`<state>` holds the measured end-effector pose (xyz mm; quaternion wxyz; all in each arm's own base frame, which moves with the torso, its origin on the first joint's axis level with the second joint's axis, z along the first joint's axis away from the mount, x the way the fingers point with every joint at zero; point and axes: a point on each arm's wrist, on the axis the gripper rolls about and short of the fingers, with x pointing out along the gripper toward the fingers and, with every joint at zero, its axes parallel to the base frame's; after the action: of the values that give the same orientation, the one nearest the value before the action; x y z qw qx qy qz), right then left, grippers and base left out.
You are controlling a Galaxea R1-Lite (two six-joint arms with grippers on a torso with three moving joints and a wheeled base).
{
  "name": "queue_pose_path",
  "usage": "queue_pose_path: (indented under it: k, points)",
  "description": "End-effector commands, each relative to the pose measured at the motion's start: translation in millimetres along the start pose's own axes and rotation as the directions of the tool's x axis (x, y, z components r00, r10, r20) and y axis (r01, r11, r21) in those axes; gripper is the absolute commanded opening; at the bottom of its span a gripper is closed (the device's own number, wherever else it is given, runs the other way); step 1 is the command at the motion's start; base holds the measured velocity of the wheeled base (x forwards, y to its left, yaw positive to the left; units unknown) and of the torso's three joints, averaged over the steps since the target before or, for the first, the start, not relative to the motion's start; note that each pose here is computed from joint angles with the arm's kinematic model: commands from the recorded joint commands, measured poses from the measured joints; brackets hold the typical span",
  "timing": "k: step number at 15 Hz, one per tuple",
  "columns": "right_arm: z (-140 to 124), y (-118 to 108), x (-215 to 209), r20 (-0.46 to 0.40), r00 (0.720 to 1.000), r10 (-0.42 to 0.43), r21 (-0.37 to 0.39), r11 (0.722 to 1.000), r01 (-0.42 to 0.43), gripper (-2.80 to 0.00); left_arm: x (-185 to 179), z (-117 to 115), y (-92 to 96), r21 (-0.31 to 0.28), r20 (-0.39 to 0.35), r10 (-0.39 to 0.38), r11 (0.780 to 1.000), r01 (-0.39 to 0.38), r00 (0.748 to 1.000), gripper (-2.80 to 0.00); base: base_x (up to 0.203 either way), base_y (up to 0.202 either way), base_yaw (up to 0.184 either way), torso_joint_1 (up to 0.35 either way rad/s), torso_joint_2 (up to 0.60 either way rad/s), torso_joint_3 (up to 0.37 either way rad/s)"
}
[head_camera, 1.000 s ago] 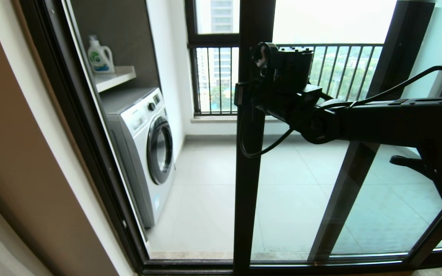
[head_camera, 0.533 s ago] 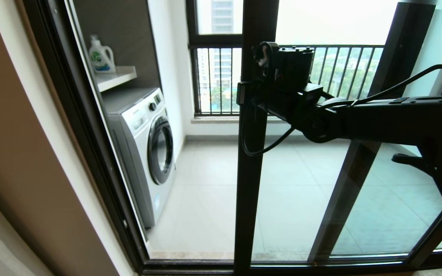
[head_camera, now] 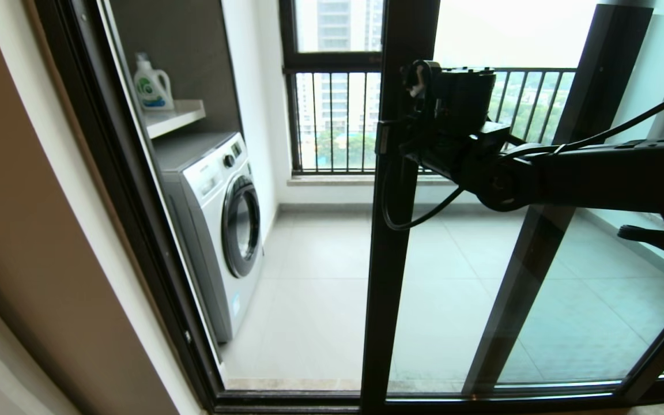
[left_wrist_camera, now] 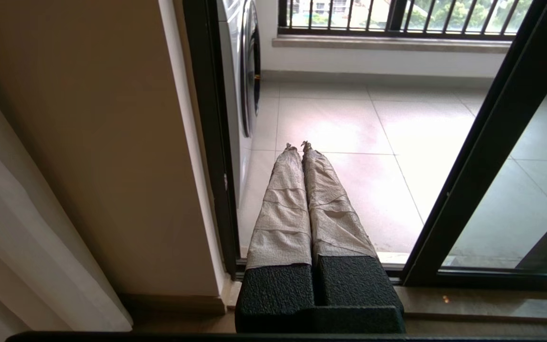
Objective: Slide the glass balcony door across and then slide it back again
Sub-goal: Open the slid door
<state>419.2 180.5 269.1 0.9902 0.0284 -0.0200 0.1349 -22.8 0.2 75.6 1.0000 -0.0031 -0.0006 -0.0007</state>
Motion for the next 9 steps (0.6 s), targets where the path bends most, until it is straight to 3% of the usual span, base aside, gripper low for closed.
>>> queue_pose_path:
  k: [1,4,9]
  points:
    - [7.3,-8.5,-7.9,0.012,1.0,-0.015,0.002,1.0,0.015,-2.8,0.1,0.1,0.0,0.0,-0.001,0.0,1.0,0.0,1.0,-2.8,0.0,0.0,0.0,0.0,0.0,0.0]
    - [12.0,-18.3,-10.4,0.056,0.998,-0.038,0.007,0.999,0.037,-2.8,0.1,0.1,0.0,-0.001,-0.001,0.0,1.0,0.0,1.0,-2.8,0.0,0.0,0.0,0.0,0.0,0.0]
    - [17.6,-44.7,-19.5,0.053,0.994,-0.093,0.003,0.996,0.093,-2.8,0.1,0.1,0.0,0.0,-0.001,0.001,1.0,-0.001,1.0,-2.8,0.0,0.0,0.0,0.0,0.0,0.0]
